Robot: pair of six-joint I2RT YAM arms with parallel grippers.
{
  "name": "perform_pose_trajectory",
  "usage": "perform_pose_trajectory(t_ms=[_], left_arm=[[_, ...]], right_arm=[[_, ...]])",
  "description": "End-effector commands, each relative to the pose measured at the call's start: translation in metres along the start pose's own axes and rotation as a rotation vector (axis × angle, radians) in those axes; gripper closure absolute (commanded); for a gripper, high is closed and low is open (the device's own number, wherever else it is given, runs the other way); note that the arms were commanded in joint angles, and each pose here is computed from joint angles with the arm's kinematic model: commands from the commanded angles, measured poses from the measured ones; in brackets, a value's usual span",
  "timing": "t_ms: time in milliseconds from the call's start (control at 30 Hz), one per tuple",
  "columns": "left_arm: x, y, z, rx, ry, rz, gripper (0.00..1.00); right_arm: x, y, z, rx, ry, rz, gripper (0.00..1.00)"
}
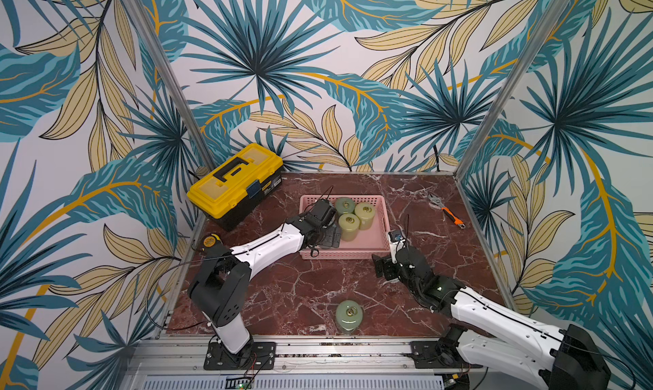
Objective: Take the tea canister out of the basket
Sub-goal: Pick up the tea canister from the basket.
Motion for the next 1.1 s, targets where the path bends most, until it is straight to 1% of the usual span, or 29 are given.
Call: perform_pose_trajectory(t_ms=[0,600,767,867,1067], left_arm=[[-0.004,-0.015,-0.002,0.009,-0.016,-0.031,0.00],[0.025,-0.024,-0.006,0.002,-0.050,-0.023,0.00],[0.029,-0.025,-0.006,0.004,-0.056,-0.024,0.05],[0.031,-0.025,-0.006,0.007,-0.058,-0.020,0.09],[0.031,-0.024,-0.005,0.004,-0.065,-0.022,0.22]], right_arm=[[0.000,0.002,-0.003,0.000,0.005,-0.015,0.01],[-0.002,0.002,-0.003,0.003,-0.002,-0.013,0.01],[-0.001,0.003,-0.003,0.001,0.001,-0.010,0.01],[-0.001,0.003,-0.003,0.000,0.002,-0.011,0.01],[-0.001,0.003,-0.003,-0.002,0.003,-0.011,0.01]])
Point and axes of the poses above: each gripper's point midway between its finger pads, its own x axis out along the fingers, its own z axis along the line the jaws close on, y = z × x, the point moved 10 cm from there along -x, back along the fingers, and after that the axes turned 13 degrees about x, right-handed, at the moved point
